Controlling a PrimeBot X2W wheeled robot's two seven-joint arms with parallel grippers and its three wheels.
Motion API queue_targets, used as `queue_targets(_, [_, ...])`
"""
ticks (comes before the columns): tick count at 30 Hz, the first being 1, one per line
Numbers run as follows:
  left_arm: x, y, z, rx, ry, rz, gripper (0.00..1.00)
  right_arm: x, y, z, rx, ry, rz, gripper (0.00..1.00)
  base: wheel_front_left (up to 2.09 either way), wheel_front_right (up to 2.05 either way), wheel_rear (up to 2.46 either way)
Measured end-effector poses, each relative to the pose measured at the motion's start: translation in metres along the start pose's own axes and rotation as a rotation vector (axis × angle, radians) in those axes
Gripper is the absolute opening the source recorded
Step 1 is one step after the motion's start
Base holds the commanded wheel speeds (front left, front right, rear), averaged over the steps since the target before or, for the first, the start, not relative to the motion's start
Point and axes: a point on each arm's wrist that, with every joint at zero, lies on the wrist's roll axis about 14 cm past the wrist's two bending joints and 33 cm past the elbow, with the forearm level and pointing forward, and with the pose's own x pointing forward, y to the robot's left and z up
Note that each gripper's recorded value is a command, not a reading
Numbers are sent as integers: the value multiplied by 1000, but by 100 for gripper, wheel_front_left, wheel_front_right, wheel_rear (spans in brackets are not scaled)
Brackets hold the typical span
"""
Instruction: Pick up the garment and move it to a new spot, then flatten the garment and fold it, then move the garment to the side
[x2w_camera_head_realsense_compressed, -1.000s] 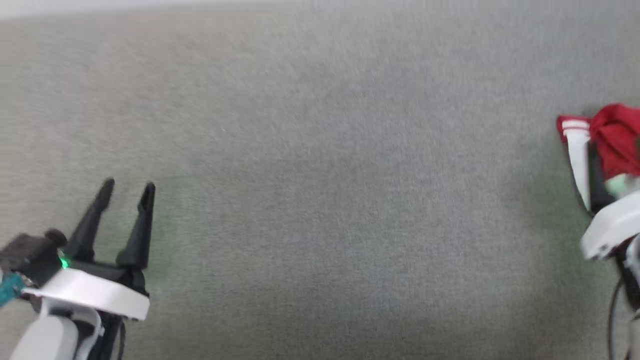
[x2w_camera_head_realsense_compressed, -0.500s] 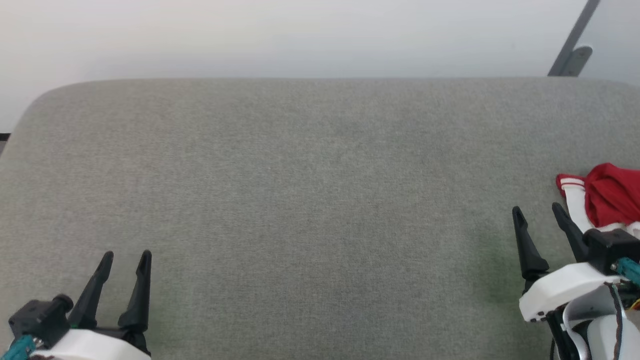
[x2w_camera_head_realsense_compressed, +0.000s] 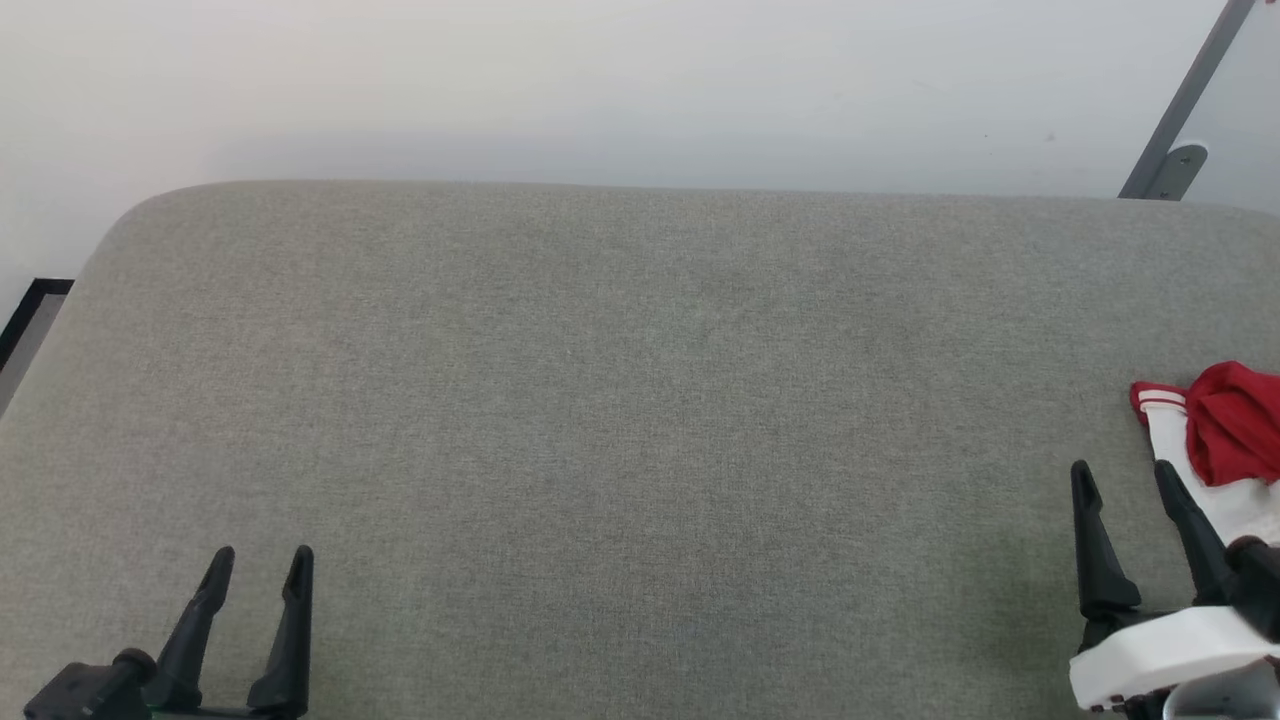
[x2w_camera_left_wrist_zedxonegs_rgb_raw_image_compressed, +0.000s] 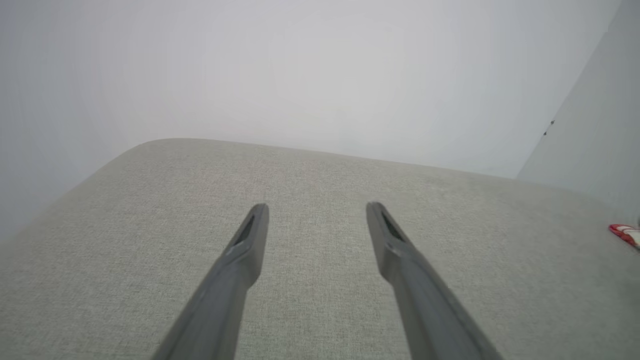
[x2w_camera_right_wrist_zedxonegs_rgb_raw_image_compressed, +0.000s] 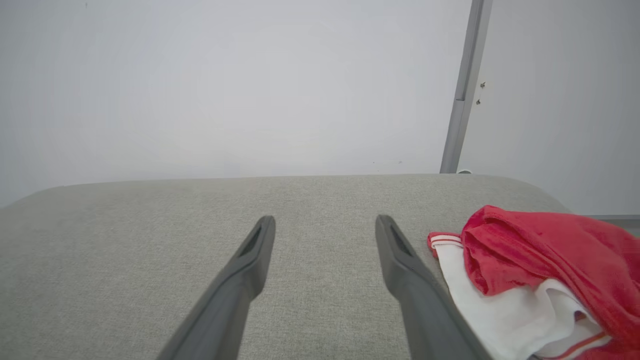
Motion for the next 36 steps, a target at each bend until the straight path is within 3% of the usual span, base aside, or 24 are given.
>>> queue_targets(22, [7, 0, -1, -16, 5, 1, 100, -4, 6, 2, 17, -3, -11, 100, 0, 0, 0])
queue_targets(23, [7, 2, -1, -13, 5, 5, 0, -4, 6, 1, 18, -1, -10, 0, 0, 0, 0])
queue_targets(29, [3, -3, -22, -57, 58, 24, 0, -9, 5, -20, 38, 64, -23, 0, 0, 0, 0])
queue_targets(36, [4, -1, -28, -173, 78, 59, 0, -11, 2, -26, 166, 81, -44, 0, 0, 0, 0])
